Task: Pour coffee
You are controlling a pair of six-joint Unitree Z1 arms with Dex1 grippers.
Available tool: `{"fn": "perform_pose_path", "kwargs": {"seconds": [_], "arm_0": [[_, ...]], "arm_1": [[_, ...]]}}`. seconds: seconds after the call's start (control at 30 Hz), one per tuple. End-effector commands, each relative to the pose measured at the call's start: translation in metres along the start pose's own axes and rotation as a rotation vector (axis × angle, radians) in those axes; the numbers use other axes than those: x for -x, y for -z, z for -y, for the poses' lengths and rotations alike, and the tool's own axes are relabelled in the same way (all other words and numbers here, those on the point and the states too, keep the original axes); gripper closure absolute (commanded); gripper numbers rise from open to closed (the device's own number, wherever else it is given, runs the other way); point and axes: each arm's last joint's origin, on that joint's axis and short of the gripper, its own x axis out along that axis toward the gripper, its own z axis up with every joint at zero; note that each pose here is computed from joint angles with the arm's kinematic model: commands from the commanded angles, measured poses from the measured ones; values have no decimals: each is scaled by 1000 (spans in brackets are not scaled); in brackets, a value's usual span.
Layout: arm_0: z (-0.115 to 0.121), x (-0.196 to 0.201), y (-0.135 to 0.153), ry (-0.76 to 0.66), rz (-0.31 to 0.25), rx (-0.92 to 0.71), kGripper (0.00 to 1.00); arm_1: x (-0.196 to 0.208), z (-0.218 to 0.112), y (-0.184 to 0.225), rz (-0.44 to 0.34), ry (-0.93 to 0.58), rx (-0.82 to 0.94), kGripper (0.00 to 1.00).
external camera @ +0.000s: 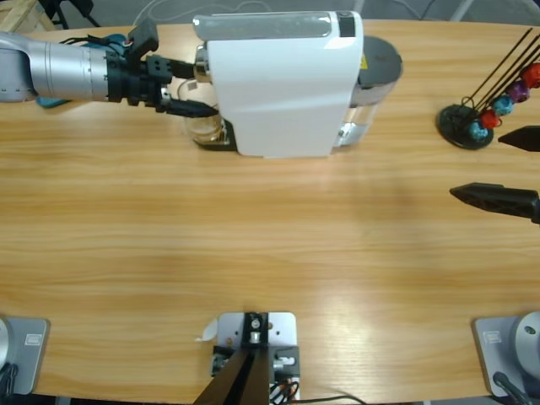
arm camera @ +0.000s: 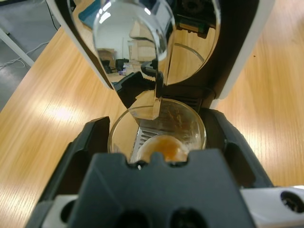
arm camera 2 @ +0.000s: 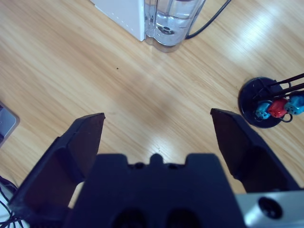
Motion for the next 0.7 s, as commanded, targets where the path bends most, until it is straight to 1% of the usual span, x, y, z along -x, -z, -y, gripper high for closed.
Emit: {"fn": "perform_pose_path", "kwargs": {"seconds": [0.03,0.27,0.7], "arm_0": [[8,-13,18,63,-1,30,1000],[19,0,25,58,-23,55,1000],[29,9,32,26,-69,73,1000]], "arm_1": [[-6,0,1,-27,-10,5,0],[-10,-1,1,-27,-10,6,0],[-9,0,1,-20,-8,5,0]]}}
